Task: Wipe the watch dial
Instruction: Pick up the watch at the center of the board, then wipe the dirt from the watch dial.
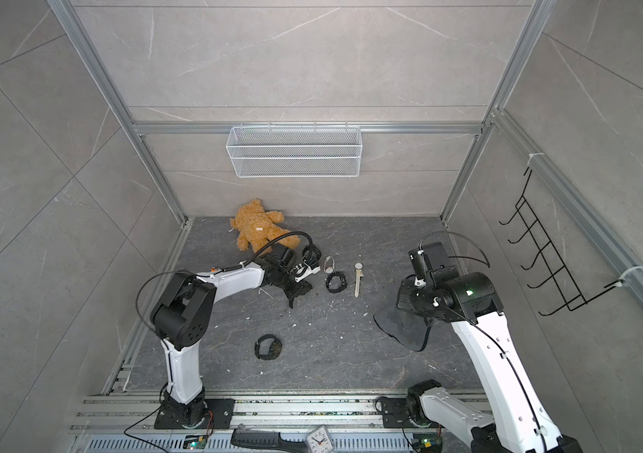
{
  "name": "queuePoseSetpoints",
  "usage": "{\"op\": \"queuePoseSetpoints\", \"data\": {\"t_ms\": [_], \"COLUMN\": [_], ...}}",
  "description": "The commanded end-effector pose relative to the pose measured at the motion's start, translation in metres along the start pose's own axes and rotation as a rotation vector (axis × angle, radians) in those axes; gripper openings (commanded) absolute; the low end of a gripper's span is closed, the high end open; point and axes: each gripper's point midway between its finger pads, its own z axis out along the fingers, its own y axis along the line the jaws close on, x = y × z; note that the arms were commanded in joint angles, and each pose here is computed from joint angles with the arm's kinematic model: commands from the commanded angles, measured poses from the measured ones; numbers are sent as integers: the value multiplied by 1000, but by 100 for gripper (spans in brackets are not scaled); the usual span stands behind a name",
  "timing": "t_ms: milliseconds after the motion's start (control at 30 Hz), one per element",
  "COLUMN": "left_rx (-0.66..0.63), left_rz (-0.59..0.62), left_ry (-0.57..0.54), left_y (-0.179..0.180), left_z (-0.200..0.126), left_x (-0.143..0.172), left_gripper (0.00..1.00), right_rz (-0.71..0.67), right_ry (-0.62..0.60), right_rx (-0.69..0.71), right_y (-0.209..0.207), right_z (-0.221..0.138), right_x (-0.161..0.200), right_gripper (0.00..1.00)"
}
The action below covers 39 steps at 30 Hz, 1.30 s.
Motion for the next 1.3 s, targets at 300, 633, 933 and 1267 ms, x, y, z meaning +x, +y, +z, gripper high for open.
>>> {"op": "queuePoseSetpoints", "data": {"t_ms": [300, 633, 933, 1267], "left_rx": [120, 4, -135, -149], "left_rz": [305, 598, 838, 948], "left_ry": [-684, -619, -500, -499], "left_y": [-125, -155, -145, -150], "left_z": [-145, -146, -119, -115], "left_x": [-132, -104, -87, -85], "left_gripper": [0, 0, 0, 0], "right_rz": [-121, -226, -297, -412], "right_ry": [83, 67, 88, 190], "right_rx": [-599, -766, -762, -687], "right_y": [112, 152, 159, 184], "right_z": [34, 6, -11, 4], "right_x": [-2, -24, -18, 24], "right_gripper": [0, 0, 0, 0]}}
